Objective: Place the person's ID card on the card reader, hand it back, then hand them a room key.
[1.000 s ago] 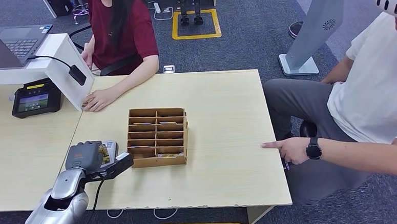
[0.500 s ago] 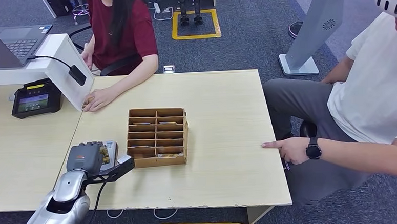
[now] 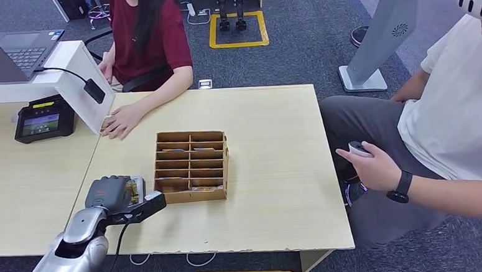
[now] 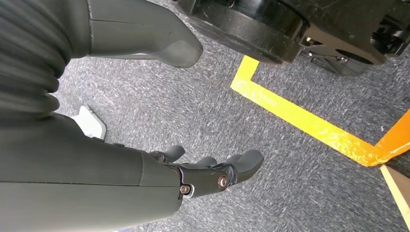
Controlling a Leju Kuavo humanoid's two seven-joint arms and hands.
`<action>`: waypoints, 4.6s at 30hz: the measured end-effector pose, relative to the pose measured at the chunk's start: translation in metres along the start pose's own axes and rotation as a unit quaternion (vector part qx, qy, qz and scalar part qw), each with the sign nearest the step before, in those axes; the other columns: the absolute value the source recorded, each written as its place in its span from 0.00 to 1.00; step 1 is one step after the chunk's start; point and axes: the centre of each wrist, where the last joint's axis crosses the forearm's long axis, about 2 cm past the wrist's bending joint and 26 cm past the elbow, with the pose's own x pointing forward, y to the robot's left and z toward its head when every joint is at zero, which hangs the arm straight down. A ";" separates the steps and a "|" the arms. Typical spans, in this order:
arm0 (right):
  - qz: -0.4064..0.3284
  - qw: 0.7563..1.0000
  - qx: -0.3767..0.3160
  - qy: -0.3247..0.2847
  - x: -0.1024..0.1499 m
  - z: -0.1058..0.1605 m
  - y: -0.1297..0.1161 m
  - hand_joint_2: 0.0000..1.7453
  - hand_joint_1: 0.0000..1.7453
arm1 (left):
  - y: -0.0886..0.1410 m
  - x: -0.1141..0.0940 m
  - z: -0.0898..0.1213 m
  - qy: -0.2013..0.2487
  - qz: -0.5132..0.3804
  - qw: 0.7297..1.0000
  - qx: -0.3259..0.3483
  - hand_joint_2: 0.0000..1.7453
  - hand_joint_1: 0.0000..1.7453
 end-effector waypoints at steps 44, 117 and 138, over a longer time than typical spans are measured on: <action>0.048 0.997 0.000 -0.062 0.001 -0.010 -0.008 1.00 0.00 | 0.138 -0.040 0.003 -0.071 0.229 0.820 0.519 1.00 1.00; 0.004 0.999 -0.001 -0.046 -0.027 -0.017 -0.005 1.00 0.00 | 0.089 0.010 0.073 -0.347 0.155 0.888 0.258 1.00 0.00; -0.005 1.000 -0.012 0.018 -0.038 -0.049 -0.001 1.00 0.00 | 0.026 0.068 0.091 -0.330 -0.027 0.924 0.192 1.00 0.00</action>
